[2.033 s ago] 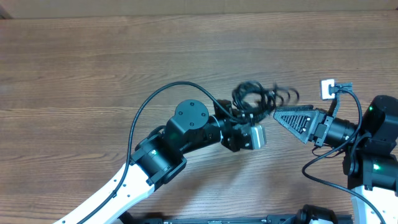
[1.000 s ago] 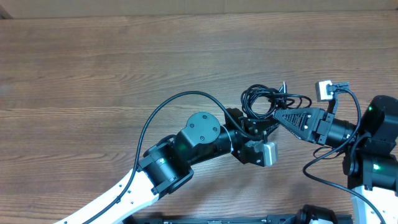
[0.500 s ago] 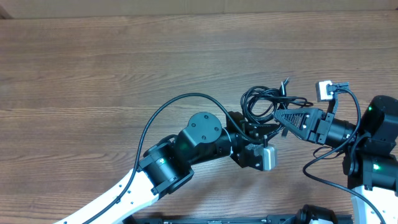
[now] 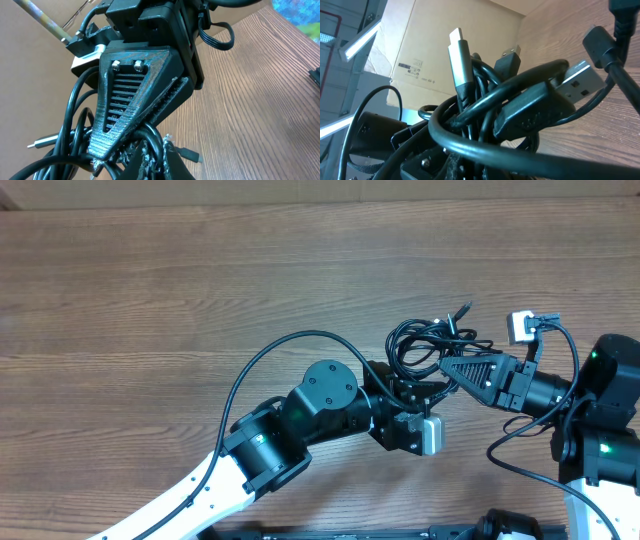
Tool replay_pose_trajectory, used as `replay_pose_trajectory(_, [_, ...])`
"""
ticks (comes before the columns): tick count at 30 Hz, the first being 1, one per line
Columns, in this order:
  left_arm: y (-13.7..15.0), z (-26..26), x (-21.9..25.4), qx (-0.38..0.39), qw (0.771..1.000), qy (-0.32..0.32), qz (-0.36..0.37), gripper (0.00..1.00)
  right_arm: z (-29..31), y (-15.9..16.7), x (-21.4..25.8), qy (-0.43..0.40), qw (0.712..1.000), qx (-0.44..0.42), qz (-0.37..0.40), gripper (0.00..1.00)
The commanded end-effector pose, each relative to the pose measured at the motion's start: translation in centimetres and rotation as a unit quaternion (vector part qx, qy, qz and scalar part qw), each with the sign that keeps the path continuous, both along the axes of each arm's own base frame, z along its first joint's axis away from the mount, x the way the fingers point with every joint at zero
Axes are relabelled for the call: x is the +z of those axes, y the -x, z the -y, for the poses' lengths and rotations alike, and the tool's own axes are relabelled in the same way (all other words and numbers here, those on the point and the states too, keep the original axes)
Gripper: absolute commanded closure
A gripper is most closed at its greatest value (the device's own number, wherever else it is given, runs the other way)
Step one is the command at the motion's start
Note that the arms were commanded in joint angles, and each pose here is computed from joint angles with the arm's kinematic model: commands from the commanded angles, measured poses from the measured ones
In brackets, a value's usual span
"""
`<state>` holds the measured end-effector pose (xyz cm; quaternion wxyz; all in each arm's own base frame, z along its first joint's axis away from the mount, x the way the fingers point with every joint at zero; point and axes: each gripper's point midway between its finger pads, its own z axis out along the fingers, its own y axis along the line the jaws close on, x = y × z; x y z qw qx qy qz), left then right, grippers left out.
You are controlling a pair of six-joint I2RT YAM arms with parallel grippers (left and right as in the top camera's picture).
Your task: Untangle cables
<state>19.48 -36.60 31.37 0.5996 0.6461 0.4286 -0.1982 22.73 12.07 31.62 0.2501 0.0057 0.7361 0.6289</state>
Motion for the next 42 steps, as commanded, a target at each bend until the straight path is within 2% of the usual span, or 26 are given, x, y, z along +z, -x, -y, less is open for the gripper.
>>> replay_pose_trajectory(1, [1.5,0.2,1.5,-0.031,0.999,0.014,0.008,0.92,0.2,-0.3,0.0,0.01,1.0,-0.009,0.015,0.96])
replay_pose_trajectory(5, [1.5,0.2,1.5,-0.031,0.999,0.014,0.008,0.89,0.2,-0.3,0.0,0.01,1.0,-0.009,0.013,0.96])
replay_pose_trajectory(14, [1.5,0.2,1.4,-0.027,0.999,0.017,-0.014,0.88,0.2,-0.3,0.0,0.01,1.0,-0.009,0.015,0.96])
replay_pose_trajectory(22, [1.5,0.2,1.4,-0.02,0.998,0.024,-0.047,0.81,0.2,-0.3,-0.1,0.017,0.999,-0.01,0.027,0.96])
replay_pose_trajectory(25, [1.5,0.2,1.4,-0.02,0.998,0.025,-0.047,0.74,0.2,-0.3,-0.1,0.017,0.999,-0.009,0.027,0.96])
replay_pose_trajectory(35, [1.6,-0.1,1.7,-0.017,0.998,0.028,-0.054,0.76,0.2,-0.4,-0.1,0.018,0.999,-0.011,0.027,0.96])
replay_pose_trajectory(38, [0.6,-1.1,1.9,0.029,0.998,0.023,-0.048,0.82,0.2,-0.4,-0.1,0.019,0.999,-0.011,0.03,0.96])
replay_pose_trajectory(42, [-2.4,-4.4,2.3,0.157,0.986,0.019,-0.045,0.86,0.2,-0.4,-0.1,0.027,0.998,-0.009,0.051,0.96])
